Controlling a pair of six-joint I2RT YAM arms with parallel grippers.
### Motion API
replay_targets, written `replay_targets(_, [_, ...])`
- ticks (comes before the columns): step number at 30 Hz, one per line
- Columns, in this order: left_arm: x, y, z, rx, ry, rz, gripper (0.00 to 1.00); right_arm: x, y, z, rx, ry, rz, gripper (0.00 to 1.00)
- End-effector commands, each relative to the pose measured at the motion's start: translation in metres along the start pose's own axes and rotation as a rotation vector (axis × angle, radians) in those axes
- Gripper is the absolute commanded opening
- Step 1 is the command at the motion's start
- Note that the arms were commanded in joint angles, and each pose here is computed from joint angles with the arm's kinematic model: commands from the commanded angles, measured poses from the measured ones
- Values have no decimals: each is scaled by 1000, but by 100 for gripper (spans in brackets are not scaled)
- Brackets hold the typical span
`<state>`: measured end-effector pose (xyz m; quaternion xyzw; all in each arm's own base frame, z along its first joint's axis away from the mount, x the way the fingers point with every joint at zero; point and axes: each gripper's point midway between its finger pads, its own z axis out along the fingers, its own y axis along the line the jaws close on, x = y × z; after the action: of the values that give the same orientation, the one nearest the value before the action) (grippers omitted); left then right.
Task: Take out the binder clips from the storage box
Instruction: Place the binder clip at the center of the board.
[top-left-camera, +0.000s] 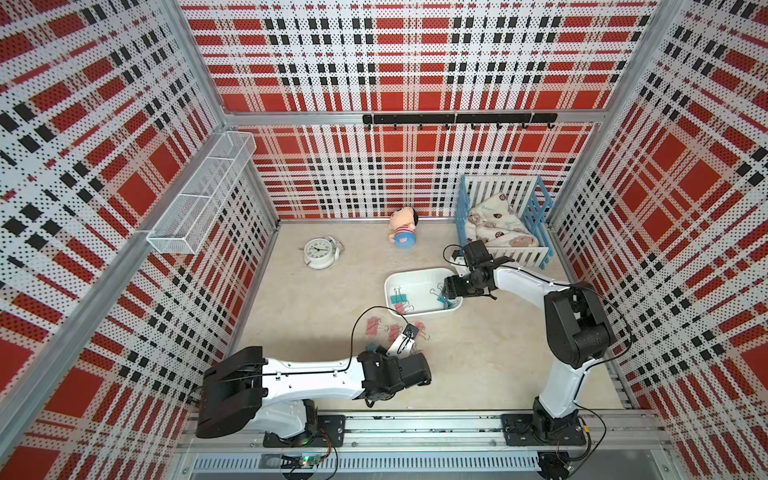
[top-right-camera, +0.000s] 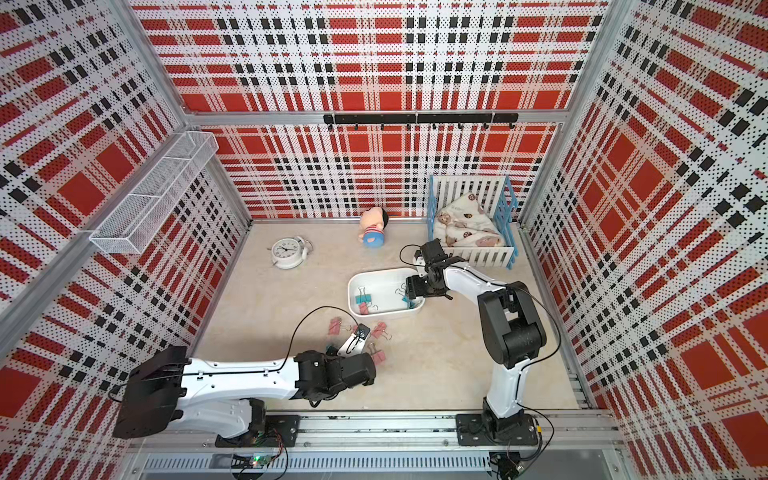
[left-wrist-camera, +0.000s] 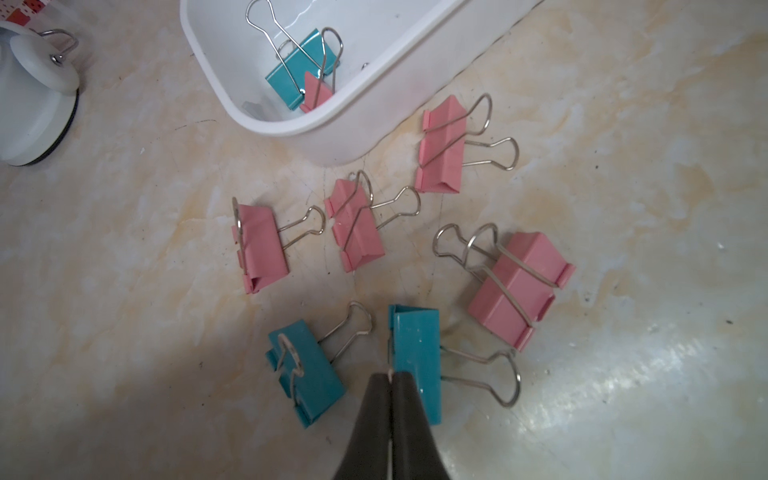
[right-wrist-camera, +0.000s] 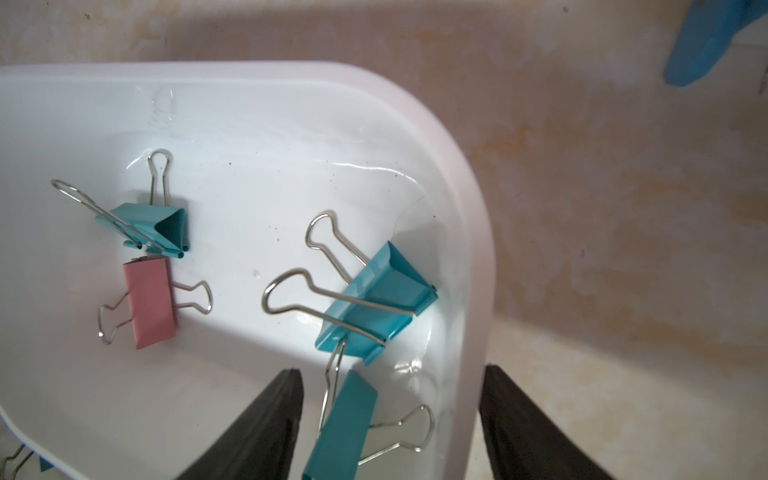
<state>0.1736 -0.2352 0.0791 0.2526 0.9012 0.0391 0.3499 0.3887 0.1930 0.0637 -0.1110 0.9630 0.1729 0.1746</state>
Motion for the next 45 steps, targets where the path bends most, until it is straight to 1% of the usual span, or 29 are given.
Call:
replay_targets(1, [-3,1,-2,-36,-2,12,7,-4,-1,-1,-3,-6,-1,74])
replay_targets(10, [1,-5,2,-45,20,38,8,-4,0,1,-5,-2,0,74])
replay_targets(21, [13,-10,9,-63,56,74,20,-4,0,1,-5,1,-1,74])
replay_targets(24, [12,-9,8,-66,51,73,23,-5,0,1,-5,1,-1,74])
replay_targets(29, [4,-14,4,-51,29,66,32,-5,0,1,-6,-1,-2,74])
replay_targets(32, [0,-21,1,-41,18,81,34,-6,0,0,-6,-4,-1,74])
replay_targets(35, [-7,-26,-2,-29,-2,79,35,-7,1,-2,-8,-7,-3,75])
replay_targets(38, [-23,-43,-10,45,-39,74,37,-8,2,-4,-7,-10,-6,75])
replay_targets(42, [-60,-62,-27,156,-156,48,39,-9,3,-4,-7,-11,-6,75])
replay_targets(45, [-93,-58,-37,221,-248,4,40,-9,2,-4,-3,-9,-5,75])
